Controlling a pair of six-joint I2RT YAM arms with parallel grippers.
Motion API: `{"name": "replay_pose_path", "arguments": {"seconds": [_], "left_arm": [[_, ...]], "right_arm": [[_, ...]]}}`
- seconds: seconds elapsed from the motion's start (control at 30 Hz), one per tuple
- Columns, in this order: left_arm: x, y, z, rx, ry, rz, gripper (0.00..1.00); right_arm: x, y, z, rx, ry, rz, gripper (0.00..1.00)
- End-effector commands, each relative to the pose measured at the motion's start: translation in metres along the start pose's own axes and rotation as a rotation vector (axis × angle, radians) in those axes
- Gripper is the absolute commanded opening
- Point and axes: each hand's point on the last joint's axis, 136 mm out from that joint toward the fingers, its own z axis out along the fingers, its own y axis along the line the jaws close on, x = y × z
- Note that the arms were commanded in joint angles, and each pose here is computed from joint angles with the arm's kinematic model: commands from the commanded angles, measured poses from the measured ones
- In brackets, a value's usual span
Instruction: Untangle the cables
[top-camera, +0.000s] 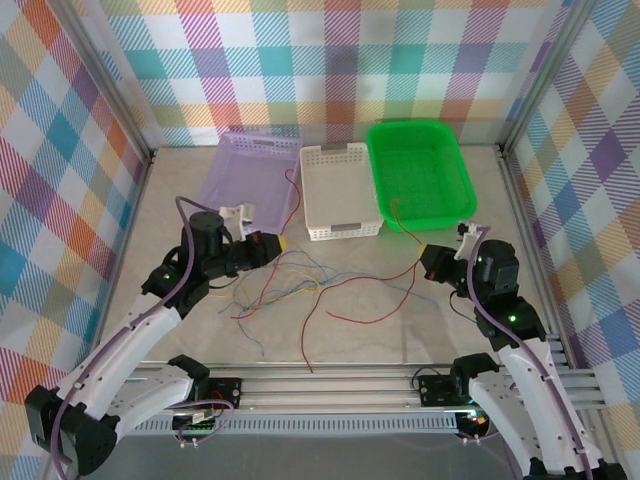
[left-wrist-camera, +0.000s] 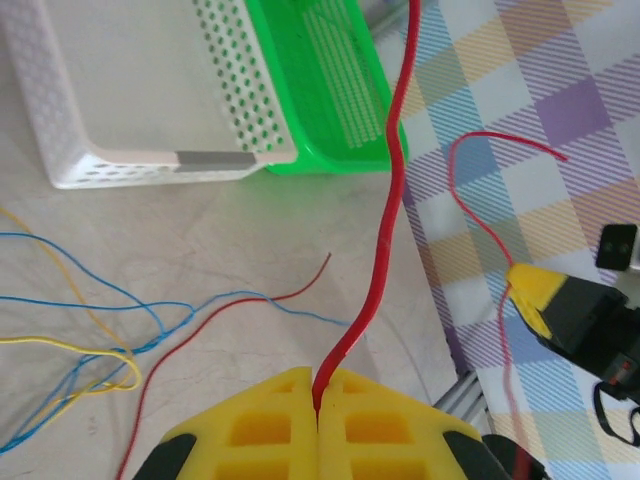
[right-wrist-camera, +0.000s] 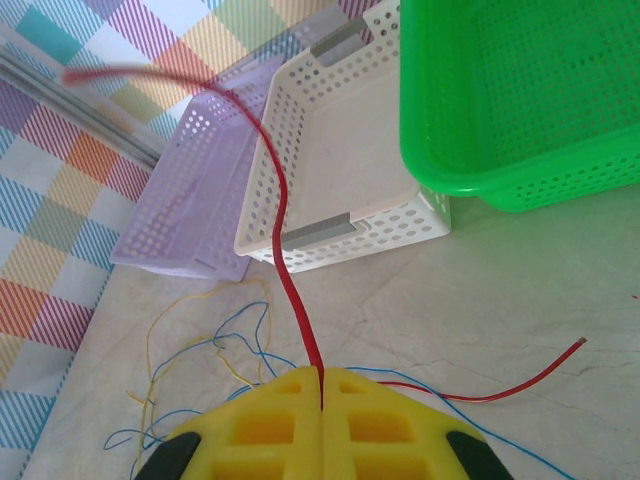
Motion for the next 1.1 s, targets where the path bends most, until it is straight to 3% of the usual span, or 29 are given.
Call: {"name": "replay_pose_path", "arguments": {"seconds": [0.0, 0.2, 0.53, 0.8, 1.07], "left_arm": [[-0.01, -0.008, -0.017, 0.002, -0.009, 0.034, 0.0], [-0.035, -0.012, -0.036, -0.072, -0.079, 0.108, 0.0], [-0.095, 0.006, -0.081, -0.34, -0.408, 0.306, 0.0], [-0.083, 0.055, -0.07, -0.468, -0.442, 0.329, 0.0], [-0.081, 0.077, -0.074, -0.539, -0.5, 0.309, 0.0]], "right_arm": [[-0.011, 0.003, -0.011, 0.022, -0.027, -0.012, 0.0], [-0.024, 0.01, -0.018, 0.023, -0.06, -0.021, 0.0], [-0.056, 0.033, -0.016, -0.004, -0.064, -0.028, 0.0], [-0.08, 0.044, 0.006, -0.001, -0.013, -0.011, 0.0], [-0.104, 0.03, 0.038, 0.123, 0.036, 0.006, 0.0]]}}
